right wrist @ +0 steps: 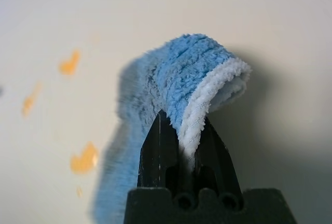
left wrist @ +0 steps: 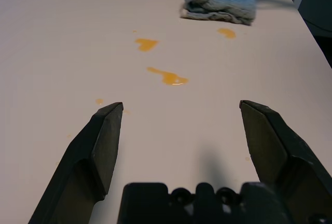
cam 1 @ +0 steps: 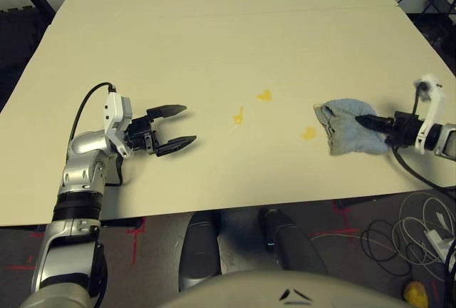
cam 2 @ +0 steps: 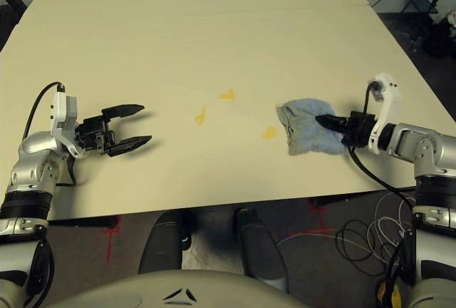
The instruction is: Wipe the water off the table with a rag.
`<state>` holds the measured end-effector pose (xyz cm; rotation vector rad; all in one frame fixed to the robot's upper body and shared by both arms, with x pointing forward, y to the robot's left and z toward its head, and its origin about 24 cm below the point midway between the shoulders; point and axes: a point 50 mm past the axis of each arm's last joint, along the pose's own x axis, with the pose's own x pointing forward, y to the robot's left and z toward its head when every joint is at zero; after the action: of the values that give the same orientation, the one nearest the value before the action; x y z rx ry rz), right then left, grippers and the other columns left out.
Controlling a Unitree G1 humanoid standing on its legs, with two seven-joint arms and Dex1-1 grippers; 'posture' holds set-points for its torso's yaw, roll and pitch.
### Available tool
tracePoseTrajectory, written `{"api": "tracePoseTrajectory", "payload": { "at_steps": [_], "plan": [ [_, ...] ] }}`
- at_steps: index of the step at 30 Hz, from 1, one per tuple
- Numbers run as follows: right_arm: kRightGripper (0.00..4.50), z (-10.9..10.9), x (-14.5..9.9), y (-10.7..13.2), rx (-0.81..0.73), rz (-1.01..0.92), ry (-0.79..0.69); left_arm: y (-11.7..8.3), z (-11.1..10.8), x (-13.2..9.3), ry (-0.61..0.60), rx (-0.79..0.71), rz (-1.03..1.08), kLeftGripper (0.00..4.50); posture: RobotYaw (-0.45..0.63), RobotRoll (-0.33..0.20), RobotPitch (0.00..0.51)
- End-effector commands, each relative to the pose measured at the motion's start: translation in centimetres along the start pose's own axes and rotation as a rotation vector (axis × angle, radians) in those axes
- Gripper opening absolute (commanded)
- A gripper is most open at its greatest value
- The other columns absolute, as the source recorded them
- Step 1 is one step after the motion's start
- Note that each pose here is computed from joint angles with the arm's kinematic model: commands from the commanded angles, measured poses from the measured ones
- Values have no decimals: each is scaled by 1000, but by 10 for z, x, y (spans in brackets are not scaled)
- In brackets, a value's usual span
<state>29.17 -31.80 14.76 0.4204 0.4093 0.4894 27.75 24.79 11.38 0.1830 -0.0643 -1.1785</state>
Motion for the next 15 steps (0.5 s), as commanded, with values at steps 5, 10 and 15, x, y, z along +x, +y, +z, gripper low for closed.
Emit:
{"api": "tracePoseTrajectory", "payload": {
  "at_steps": [5,10,15],
  "plan": [
    [7,31,-2,17,53,97,-137,0,-5,-1,32,0,-14,4500,124,0,197],
    [7,16,12,30,88,157,-72,-1,-6,-2,34,3,-12,4500,131,0,198],
    [7,-6,22,34,128,159,2,-2,-6,-4,39,6,-10,4500,137,0,198]
  ]
}}
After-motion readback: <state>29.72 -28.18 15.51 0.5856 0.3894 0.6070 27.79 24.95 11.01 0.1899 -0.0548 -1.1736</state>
